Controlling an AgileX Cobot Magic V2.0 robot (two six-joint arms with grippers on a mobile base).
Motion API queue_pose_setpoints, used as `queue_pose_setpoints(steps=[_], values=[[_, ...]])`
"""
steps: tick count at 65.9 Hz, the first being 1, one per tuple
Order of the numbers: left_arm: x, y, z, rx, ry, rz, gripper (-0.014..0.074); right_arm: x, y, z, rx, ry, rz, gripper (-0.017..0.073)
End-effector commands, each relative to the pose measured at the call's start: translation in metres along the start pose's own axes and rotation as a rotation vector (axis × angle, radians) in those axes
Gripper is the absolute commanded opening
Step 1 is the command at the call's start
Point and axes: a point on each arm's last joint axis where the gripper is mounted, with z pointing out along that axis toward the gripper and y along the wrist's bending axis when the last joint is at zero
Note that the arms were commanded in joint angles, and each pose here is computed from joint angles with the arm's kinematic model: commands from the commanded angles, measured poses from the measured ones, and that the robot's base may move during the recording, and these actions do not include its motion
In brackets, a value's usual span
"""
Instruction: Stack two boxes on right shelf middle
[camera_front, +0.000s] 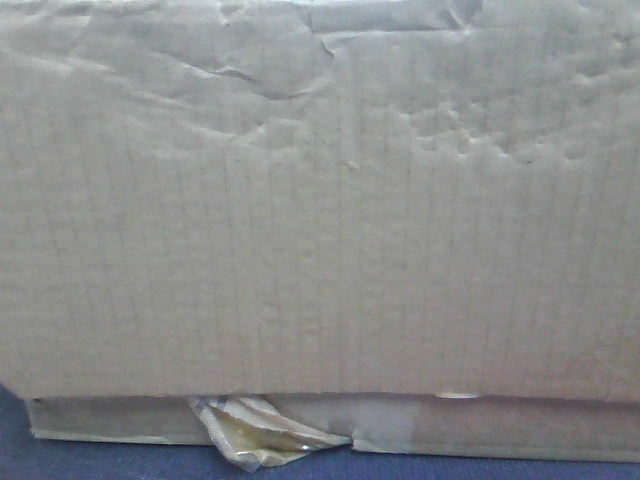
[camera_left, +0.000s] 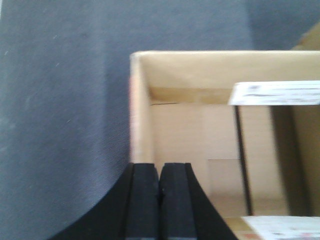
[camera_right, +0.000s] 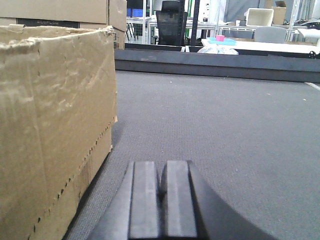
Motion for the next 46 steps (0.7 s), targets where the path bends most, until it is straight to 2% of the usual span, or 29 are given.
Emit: queue_pose_setpoints(steps=[1, 5, 13, 17, 21, 32, 46], values=[[-0.003, 0.004, 0.002, 0.016, -0.012, -0.006, -0.0100, -0.002, 0.000, 0.000, 0.003, -0.024, 0.002, -0.0162], [-0.004, 0.006, 0.006, 0.011, -0.005, -0.005, -0.0041, -0.002, 0.000, 0.000, 0.003, -0.024, 0.002, -0.0162], [-0.008, 0.009, 0.020, 0.012, 0.006, -0.004, 0.0205, -0.002, 0.000, 0.000, 0.003, -0.024, 0.002, -0.0162], [-0.010, 0.011, 0.031, 0.017, 0.026, 0.021, 0.0350, -0.002, 0.000, 0.000, 0.003, -0.024, 0.002, -0.0162], [-0.010, 0.013, 0.042, 0.022, 0.049, 0.021, 0.0402, -0.002, 0.000, 0.000, 0.003, -0.024, 0.002, -0.0162], [-0.010, 0.017, 0.072, 0.053, 0.124, 0.002, 0.0360, -0.002, 0.000, 0.000, 0.003, -0.024, 0.002, -0.0162], [-0.008, 0.020, 0.093, 0.066, 0.176, -0.006, 0.0176, -0.002, 0.000, 0.000, 0.003, -0.024, 0.002, -0.0162]])
